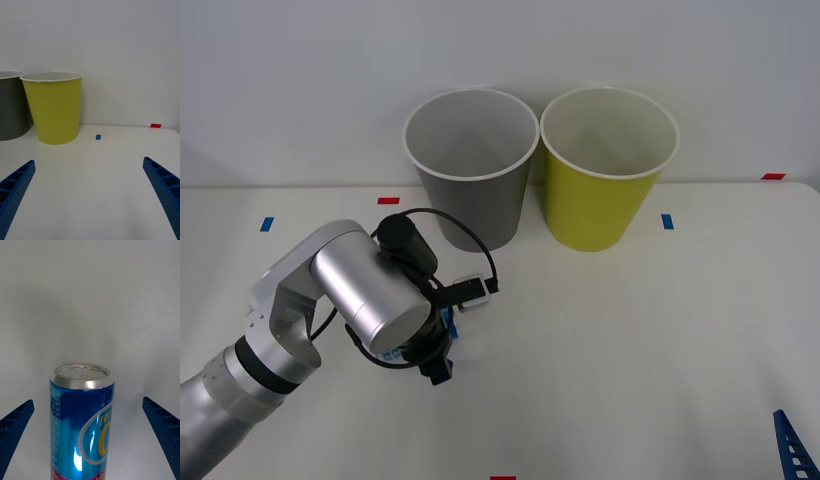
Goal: Put cans in the gray bin and PET bottles in the light green bin.
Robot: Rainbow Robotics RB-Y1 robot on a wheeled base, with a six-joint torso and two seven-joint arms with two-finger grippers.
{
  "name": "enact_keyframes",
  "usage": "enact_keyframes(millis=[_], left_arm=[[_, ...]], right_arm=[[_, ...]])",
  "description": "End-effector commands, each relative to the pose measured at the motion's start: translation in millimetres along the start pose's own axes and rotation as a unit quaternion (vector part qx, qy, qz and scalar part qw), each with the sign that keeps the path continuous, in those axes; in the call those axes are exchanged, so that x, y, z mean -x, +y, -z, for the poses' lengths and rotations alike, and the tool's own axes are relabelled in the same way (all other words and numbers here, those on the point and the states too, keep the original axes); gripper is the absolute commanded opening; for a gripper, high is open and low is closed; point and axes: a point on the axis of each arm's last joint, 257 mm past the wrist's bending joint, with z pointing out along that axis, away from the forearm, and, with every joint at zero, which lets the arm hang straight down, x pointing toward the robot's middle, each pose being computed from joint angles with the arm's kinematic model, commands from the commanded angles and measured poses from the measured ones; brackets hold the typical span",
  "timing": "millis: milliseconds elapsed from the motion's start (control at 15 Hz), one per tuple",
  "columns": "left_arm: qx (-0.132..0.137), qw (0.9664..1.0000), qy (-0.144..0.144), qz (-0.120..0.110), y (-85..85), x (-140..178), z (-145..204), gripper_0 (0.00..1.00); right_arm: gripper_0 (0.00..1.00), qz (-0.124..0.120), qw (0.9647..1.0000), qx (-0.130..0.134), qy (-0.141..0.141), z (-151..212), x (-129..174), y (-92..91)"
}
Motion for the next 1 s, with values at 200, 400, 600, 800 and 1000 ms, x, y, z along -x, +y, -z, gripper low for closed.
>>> enact_keyframes(millis=[200, 400, 600, 800, 1000], left_arm=[[-0.001, 0.9999, 0.01, 0.003, 3.7, -4, -5, 1.0], [-0.002, 0.9999, 0.013, 0.002, 5.5, -4, -7, 1.0], [-0.008, 0.9999, 0.014, 0.003, 2.9, -3, -10, 1.0], [-0.013, 0.9998, 0.014, 0.003, -0.3, -3, -11, 1.0], [-0.021, 0.9997, 0.012, 0.001, -4.1, -1, -13, 1.0]], right_arm=[[1.0, 0.0, 1.0, 0.0, 0.0, 0, 0, 0.0], [1.0, 0.0, 1.0, 0.0, 0.0, 0, 0, 0.0], [1.0, 0.0, 1.0, 0.0, 0.0, 0, 0, 0.0], [1.0, 0.0, 1.0, 0.0, 0.0, 0, 0, 0.0], [1.0, 0.0, 1.0, 0.0, 0.0, 0, 0, 0.0]])
